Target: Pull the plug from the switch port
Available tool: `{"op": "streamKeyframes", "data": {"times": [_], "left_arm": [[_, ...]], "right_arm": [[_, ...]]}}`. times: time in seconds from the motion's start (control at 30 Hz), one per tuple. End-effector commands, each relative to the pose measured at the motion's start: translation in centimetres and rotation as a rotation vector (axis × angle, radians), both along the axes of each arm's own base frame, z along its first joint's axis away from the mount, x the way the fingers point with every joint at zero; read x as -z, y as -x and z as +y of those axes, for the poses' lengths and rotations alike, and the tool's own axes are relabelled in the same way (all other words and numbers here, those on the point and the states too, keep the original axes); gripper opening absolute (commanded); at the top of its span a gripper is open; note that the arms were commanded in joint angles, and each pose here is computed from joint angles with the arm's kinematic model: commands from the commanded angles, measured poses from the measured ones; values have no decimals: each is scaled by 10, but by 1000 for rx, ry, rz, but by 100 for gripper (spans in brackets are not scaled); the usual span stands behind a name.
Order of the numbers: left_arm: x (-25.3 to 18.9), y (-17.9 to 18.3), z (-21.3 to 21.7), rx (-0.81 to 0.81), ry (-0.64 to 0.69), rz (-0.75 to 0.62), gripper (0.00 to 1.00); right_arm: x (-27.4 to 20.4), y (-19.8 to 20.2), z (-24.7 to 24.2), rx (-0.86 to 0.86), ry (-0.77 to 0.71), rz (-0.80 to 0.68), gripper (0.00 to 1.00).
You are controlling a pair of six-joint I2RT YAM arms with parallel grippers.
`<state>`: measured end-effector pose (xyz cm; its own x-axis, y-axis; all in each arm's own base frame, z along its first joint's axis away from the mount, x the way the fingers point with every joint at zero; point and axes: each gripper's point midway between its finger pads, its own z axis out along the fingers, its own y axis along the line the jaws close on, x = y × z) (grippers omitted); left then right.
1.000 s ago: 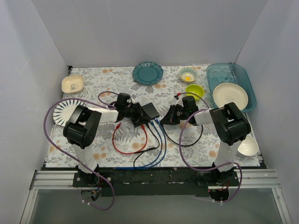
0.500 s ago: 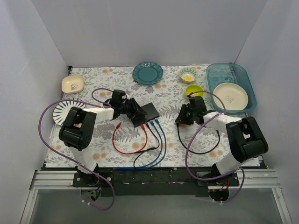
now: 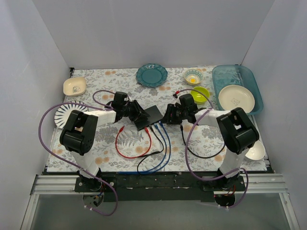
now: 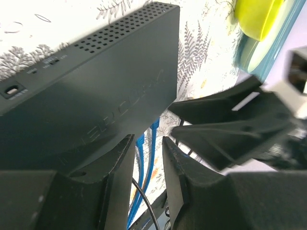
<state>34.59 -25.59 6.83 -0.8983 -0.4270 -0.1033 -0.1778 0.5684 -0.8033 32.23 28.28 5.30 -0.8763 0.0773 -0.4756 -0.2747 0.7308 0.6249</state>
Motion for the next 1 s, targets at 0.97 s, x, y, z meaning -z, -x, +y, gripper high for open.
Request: {"op": "streamKeyframes", "data": {"times": [0.97], "left_arm": [[2,-4,20,-19,-36,-8,29]], "right_arm": [[25,-3,19,69,-280,216,33]]}}
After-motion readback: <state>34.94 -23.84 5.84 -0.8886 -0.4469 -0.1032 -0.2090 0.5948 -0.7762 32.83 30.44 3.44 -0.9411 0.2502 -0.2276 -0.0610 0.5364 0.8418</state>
